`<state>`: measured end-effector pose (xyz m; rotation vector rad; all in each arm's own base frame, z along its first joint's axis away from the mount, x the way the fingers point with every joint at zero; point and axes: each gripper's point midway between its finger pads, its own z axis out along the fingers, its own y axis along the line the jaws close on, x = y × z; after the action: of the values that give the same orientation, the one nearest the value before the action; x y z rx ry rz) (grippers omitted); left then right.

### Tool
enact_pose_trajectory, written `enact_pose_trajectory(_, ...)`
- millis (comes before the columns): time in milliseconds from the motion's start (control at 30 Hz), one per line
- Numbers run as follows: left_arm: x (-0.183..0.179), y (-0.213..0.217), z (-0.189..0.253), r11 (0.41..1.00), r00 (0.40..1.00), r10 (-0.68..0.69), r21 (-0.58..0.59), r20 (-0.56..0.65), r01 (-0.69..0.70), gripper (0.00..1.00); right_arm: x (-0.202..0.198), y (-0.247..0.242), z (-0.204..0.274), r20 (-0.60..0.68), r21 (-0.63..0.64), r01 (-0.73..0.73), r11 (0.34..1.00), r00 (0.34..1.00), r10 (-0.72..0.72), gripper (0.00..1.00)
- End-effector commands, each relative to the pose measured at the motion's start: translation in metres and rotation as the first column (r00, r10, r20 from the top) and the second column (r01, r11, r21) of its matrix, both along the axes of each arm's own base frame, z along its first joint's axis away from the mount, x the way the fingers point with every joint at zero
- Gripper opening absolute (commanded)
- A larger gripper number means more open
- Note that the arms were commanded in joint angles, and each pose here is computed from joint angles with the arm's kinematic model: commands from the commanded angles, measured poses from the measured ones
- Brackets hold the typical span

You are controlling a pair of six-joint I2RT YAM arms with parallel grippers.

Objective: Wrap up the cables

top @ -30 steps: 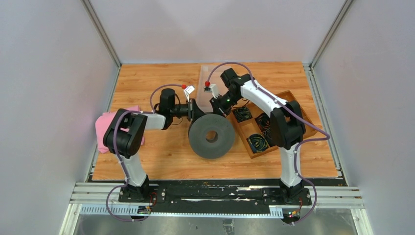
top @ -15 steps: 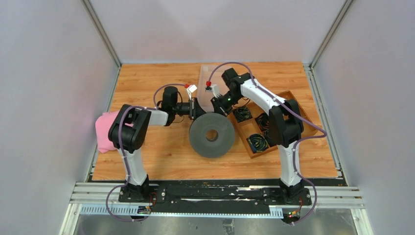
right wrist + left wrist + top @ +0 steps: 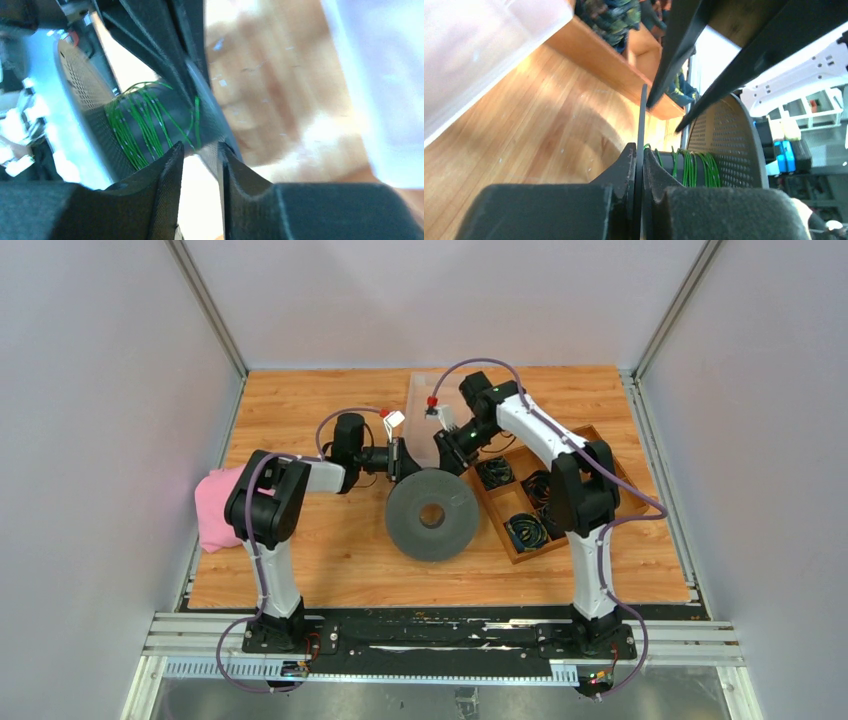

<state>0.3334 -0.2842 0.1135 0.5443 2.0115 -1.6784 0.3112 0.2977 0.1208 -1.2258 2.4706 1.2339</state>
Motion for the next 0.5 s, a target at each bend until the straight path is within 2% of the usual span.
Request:
enact_pose_trajectory(0,0.031,0.017,-0.039,0.968,0.969,0.226,0.135,-0.103,-0.212,0.00,0.019,-0.009,0.005,0.032,-0.049,0.067,0.997,0.997,-0.066,0.35)
enact_pose_trajectory(467,0.029,0.017,-0.040,0.971,0.973,0.208,0.144,-0.100,-0.193,0.00,0.045,-0.025,0.022,0.064,-0.027,0.151,0.988,0.987,-0.149,0.34)
